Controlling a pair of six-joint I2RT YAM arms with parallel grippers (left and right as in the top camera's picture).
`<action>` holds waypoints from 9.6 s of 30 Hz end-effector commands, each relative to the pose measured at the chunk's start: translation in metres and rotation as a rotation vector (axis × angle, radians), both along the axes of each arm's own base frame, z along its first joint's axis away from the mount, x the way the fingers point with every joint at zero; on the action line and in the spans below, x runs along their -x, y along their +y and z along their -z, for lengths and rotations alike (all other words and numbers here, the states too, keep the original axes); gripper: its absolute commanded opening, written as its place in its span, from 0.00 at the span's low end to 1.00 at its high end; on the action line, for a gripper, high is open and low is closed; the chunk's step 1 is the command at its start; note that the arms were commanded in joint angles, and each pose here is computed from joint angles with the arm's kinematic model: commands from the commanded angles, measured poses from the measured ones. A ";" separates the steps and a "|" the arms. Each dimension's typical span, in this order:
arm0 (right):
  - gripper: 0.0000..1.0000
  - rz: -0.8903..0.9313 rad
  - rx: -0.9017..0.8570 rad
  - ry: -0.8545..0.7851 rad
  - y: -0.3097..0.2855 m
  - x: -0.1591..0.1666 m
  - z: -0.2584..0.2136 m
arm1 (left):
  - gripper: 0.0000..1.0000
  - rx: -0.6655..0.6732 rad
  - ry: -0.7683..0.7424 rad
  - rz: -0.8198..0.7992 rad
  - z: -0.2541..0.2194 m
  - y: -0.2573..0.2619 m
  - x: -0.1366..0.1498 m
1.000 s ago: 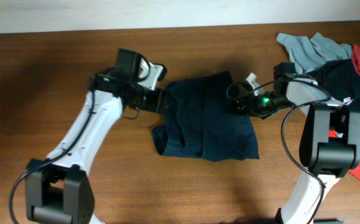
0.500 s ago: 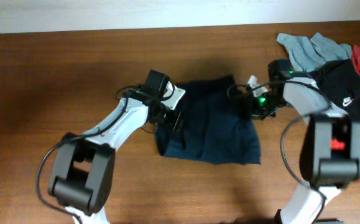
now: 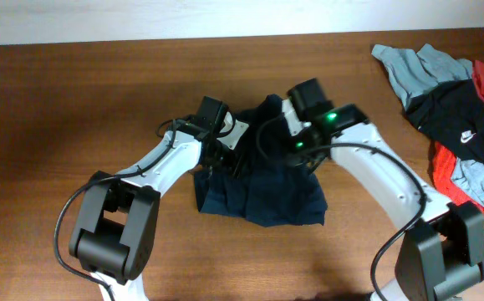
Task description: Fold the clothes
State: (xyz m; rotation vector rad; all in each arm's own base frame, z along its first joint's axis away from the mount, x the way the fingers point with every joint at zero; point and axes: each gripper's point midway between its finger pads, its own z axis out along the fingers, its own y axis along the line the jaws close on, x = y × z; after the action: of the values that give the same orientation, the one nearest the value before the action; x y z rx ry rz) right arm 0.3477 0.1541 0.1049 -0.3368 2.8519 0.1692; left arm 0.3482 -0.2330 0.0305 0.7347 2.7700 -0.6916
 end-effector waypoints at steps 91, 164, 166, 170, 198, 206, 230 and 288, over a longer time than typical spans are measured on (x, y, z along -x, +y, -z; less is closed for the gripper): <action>0.17 -0.251 0.515 0.038 0.132 0.039 0.110 | 0.65 -0.109 -0.066 -0.317 -0.076 0.178 -0.089; 0.44 0.452 -0.062 0.414 -0.116 0.000 0.069 | 0.64 -0.144 0.008 -0.393 -0.187 0.202 0.004; 0.43 0.407 -0.107 0.406 -0.095 0.000 0.076 | 0.68 -0.170 -0.048 -0.457 -0.207 0.217 0.012; 0.43 0.249 -0.183 0.385 -0.016 0.008 0.086 | 0.70 -0.152 -0.165 -0.616 -0.252 0.242 0.034; 0.63 0.067 -0.268 -0.098 0.003 -0.018 -0.087 | 0.71 -0.188 0.108 -0.381 -0.136 0.172 0.098; 0.66 0.214 -0.237 -0.100 -0.070 -0.001 -0.110 | 0.01 -0.241 0.301 -0.702 -0.011 0.178 0.131; 0.65 0.226 -0.222 -0.050 -0.074 0.010 -0.105 | 0.00 -0.123 0.127 -1.225 0.087 0.360 -0.004; 0.71 0.126 -0.264 -0.427 -0.081 0.065 -0.223 | 0.47 -0.231 -0.538 -0.603 -0.295 0.279 -0.006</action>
State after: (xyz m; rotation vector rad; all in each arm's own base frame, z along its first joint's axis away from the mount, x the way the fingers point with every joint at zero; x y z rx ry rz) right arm 0.3044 0.0792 0.2726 -0.0789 2.5717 0.4238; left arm 0.3766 0.1088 0.2649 -0.3526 2.5063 -0.0276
